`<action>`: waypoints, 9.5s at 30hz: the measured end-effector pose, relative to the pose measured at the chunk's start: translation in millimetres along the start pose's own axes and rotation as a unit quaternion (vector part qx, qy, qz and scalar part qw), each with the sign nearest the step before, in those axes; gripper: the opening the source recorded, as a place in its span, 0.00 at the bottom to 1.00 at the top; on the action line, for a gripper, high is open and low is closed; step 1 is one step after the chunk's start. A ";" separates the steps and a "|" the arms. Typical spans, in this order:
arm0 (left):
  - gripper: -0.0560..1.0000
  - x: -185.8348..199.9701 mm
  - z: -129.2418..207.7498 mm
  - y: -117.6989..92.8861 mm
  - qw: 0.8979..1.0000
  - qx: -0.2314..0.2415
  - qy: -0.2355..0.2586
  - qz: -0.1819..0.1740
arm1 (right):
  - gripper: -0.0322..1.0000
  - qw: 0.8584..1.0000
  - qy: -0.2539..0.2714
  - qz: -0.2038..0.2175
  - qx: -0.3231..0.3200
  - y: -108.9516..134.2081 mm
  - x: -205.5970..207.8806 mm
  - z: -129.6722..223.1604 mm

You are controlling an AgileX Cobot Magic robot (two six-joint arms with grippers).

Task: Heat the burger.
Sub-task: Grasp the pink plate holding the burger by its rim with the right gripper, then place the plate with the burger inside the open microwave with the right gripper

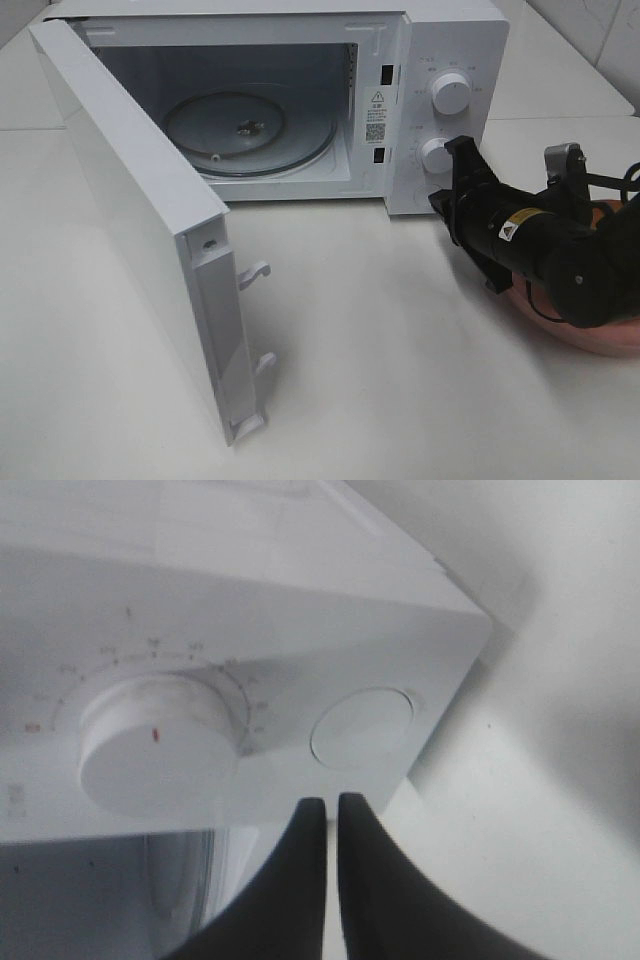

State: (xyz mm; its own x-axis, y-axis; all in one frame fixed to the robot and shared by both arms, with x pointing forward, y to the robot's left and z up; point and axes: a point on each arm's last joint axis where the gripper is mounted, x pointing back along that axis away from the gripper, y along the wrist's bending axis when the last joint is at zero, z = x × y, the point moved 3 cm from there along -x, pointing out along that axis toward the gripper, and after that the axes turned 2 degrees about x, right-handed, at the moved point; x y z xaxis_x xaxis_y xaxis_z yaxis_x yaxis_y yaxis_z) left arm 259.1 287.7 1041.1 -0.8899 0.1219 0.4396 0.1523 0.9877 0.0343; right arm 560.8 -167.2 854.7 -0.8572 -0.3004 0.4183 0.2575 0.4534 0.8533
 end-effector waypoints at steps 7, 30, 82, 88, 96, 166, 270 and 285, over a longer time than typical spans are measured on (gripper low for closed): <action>0.05 0.0 0.0 0.0 1.000 0.000 0.000 0.000 | 0.09 0.974 0.059 -0.070 0.210 12.4 8.0 17.3; 0.05 0.0 0.0 0.0 1.000 0.000 0.000 0.000 | 0.12 0.769 0.092 -0.117 0.621 34.5 30.1 24.1; 0.05 0.0 0.0 0.0 1.000 0.000 0.000 0.000 | 0.71 0.743 0.334 0.195 0.546 87.1 93.0 -24.6; 0.05 0.0 0.0 0.0 1.000 0.000 0.000 0.000 | 0.71 0.729 0.364 0.225 0.533 67.2 79.2 -18.1; 0.05 0.0 0.0 0.0 1.000 0.000 0.000 0.000 | 0.71 0.683 0.382 0.270 0.561 42.2 58.1 -19.6; 0.05 0.0 0.0 0.0 1.000 0.000 0.000 0.000 | 0.05 0.498 0.440 0.266 0.698 -1.0 58.9 37.4; 0.05 0.0 0.0 0.0 1.000 0.000 0.000 0.000 | 0.06 -0.022 0.261 -0.131 0.956 114.5 10.4 107.5; 0.05 0.0 0.0 0.0 1.000 0.000 0.000 0.000 | 0.06 0.028 0.286 -0.104 0.952 138.8 -35.3 101.7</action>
State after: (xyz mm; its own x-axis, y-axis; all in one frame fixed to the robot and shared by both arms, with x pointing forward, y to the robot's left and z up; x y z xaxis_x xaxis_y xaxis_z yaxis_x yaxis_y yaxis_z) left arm 259.1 287.7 1041.1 -0.8899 0.1219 0.4396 0.1523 0.9877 0.0343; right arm 581.4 -8.4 926.6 -0.4637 -0.1796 0.8676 -0.6848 -0.5486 -0.4796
